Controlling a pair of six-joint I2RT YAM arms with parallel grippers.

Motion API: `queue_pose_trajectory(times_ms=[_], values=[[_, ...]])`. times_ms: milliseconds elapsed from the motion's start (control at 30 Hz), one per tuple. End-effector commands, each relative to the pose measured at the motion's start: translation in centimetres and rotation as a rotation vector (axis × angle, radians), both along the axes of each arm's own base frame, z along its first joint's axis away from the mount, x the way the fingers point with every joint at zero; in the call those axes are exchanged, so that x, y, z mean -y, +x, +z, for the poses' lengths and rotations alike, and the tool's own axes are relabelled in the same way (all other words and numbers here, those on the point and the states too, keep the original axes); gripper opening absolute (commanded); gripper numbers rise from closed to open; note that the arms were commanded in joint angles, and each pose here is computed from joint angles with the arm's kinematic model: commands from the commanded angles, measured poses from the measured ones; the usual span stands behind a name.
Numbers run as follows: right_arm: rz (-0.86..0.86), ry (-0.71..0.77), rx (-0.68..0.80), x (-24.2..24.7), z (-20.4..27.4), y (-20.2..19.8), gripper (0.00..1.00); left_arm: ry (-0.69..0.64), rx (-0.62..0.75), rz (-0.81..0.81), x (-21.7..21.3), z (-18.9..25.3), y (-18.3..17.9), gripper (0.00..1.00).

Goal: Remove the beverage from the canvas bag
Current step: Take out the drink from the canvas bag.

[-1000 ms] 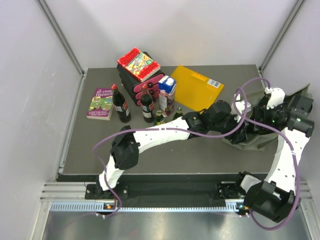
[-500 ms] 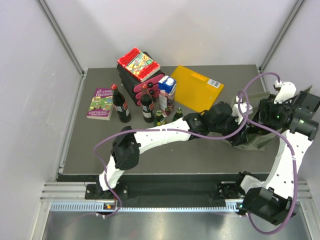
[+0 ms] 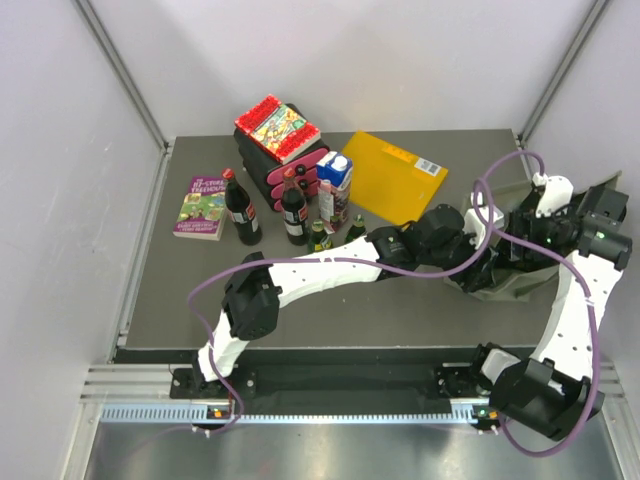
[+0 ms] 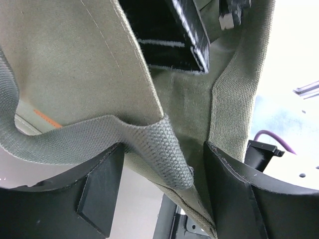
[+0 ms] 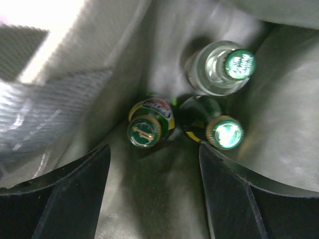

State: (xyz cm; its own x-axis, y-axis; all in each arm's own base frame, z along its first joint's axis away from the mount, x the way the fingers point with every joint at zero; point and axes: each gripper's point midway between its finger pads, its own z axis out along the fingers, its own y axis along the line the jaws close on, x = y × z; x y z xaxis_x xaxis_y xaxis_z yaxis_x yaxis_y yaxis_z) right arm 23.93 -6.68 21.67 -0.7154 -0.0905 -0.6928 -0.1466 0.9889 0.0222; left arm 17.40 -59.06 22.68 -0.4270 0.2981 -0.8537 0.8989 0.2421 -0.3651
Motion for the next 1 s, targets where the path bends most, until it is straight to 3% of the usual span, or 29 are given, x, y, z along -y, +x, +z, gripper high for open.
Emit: queue_pose_trajectory(times_ms=[0, 833, 967], values=[[0.039, 0.038, -0.06, -1.0, -1.5, -0.9, 0.72, 0.111, 0.013, 0.003, -1.2, -3.6, -0.1, 0.69], [0.047, 0.005, -0.086, -1.8, -4.1, 1.4, 0.62, 0.113, -0.009, 0.026, -0.7, -3.9, 0.3, 0.69], [0.053, -0.005, -0.073, -1.8, -4.0, 1.8, 0.51, 0.113, -0.009, 0.033, -0.7, -3.6, 0.4, 0.69]])
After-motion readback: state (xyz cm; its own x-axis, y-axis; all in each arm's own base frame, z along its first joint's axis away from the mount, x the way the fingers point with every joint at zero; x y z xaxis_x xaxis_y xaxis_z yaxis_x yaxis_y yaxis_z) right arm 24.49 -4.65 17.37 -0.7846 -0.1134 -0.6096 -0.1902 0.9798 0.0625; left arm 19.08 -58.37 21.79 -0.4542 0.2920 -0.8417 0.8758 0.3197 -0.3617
